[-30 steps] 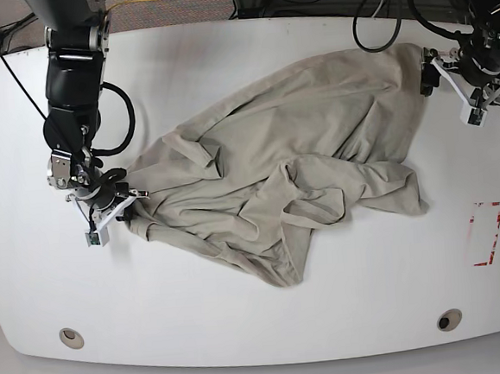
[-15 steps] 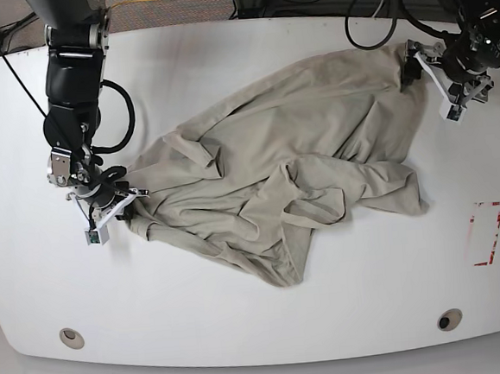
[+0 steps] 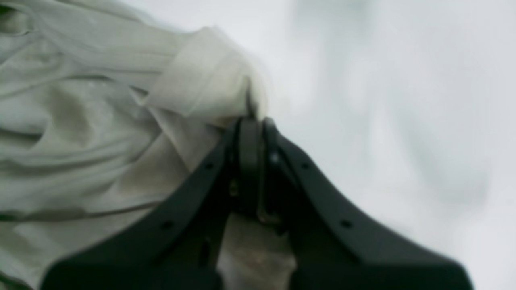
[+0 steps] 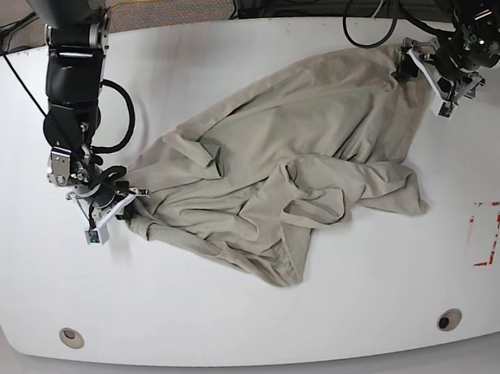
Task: Fold the T-shirt properly
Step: 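Pinch the shirt corner with the right gripper, then the left gripper, then lift the shirt with both grippers and swing it up and over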
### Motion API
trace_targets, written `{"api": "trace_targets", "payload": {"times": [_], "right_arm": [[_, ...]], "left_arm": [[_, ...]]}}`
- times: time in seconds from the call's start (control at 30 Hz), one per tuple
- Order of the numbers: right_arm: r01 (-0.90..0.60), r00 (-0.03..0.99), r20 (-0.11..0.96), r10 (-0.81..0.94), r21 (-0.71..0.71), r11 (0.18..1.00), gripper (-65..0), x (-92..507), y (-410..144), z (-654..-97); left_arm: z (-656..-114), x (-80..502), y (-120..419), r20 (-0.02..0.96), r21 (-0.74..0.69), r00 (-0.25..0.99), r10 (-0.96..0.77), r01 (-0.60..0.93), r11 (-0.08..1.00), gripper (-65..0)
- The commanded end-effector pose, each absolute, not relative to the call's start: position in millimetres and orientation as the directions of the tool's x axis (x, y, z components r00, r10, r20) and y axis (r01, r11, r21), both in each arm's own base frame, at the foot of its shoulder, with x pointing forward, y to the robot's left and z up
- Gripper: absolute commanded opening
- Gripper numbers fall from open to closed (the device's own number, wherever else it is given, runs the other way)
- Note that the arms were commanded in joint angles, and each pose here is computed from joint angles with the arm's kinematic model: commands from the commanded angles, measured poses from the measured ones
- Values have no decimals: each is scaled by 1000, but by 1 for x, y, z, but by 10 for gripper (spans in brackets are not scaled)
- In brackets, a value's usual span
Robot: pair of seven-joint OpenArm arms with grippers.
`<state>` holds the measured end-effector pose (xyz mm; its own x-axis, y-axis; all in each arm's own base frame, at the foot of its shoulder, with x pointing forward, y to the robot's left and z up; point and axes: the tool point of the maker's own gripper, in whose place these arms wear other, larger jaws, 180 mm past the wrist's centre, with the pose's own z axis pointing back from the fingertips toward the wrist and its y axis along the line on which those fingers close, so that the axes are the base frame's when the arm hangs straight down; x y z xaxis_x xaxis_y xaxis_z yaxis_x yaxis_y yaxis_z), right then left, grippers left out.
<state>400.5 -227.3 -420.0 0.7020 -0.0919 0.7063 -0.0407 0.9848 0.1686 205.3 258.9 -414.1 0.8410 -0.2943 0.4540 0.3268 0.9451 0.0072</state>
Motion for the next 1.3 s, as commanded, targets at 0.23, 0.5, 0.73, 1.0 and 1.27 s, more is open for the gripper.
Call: {"api": "trace_targets", "payload": {"times": [0.23, 0.5, 0.73, 1.0, 1.27], "right_arm": [[-43, 721, 689, -72, 149, 988, -650, 398, -232, -421], [-88, 685, 728, -29, 122, 989, -650, 392, -220, -401], [-152, 643, 765, 41, 75, 986, -650, 383, -198, -362], [-183, 570, 817, 84, 26, 983, -650, 374, -184, -321], [-154, 485, 870, 92, -18, 988, -650, 377, -196, -282]], "left_arm": [[-431, 193, 266, 396, -24, 877, -271, 305, 952, -600], [-419, 200, 264, 426, 4, 856, -294, 324, 946, -650], [-373, 215, 253, 511, 121, 765, -392, 387, 914, -650], [-338, 231, 244, 573, 205, 685, -450, 412, 888, -650], [-317, 251, 244, 617, 246, 637, -461, 401, 883, -650]]}}
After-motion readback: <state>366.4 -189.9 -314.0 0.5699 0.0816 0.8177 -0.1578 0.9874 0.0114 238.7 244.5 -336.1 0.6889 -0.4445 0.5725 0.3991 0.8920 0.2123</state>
